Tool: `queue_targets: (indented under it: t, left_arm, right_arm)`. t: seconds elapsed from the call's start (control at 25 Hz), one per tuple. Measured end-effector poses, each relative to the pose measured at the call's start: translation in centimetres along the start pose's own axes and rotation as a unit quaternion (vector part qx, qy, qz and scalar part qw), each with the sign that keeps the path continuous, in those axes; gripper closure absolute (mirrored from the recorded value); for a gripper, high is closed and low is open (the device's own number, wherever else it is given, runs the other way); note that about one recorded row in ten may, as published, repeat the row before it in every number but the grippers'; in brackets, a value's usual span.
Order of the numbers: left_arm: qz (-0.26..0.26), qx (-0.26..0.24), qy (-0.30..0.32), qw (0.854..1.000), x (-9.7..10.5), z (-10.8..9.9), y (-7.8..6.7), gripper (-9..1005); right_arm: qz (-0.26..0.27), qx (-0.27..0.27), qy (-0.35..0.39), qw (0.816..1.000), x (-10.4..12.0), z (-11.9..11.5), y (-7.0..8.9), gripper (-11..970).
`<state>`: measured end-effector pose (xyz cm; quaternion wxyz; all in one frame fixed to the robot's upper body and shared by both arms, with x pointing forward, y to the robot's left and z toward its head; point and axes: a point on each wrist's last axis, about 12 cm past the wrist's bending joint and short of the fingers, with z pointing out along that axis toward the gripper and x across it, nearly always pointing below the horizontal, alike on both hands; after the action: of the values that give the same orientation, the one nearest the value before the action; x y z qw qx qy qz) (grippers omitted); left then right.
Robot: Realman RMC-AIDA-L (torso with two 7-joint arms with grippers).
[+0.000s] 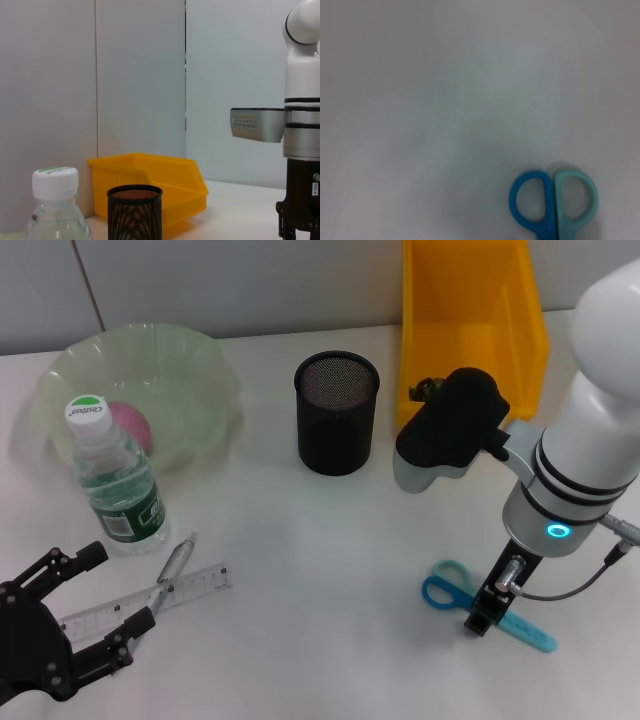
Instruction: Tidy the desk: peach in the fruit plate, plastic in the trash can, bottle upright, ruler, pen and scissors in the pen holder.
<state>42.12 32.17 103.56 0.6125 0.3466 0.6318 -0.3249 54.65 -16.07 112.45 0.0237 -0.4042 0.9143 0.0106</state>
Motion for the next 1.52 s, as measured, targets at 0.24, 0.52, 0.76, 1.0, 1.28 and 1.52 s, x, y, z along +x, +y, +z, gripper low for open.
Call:
queue_targets:
  t: [0.24,0.52,0.76,1.0,1.28,1.52]
  left_arm:
    - [0.000,0.001,0.000,1.000,0.0,0.0,-0.1,158]
    - [-0.001,0.002,0.000,1.000,0.1,0.0,-0.1,158]
    - [-0.003,0.002,0.000,1.000,0.1,0.0,-0.2,158]
    - [-0.003,0.002,0.000,1.000,0.1,-0.1,-0.3,159]
    - [-0.003,0.003,-0.001,1.000,0.1,-0.2,-0.3,159]
    - [-0.001,0.000,-0.003,1.000,0.0,-0.4,-0.3,159]
  right_arm:
    - [0.004,-0.005,-0.003,1.000,0.1,0.0,0.0,429]
    - [0.008,-0.005,-0.007,1.000,0.2,0.1,-0.1,430]
    - [0.009,-0.006,-0.008,1.000,0.2,0.1,-0.2,430]
    - [0.014,-0.008,-0.005,1.000,0.3,0.5,-0.4,441]
    - [0.012,-0.017,-0.012,1.000,0.3,0.9,-0.4,513]
    - [0.007,-0.031,-0.037,0.999,0.5,0.4,0.2,581]
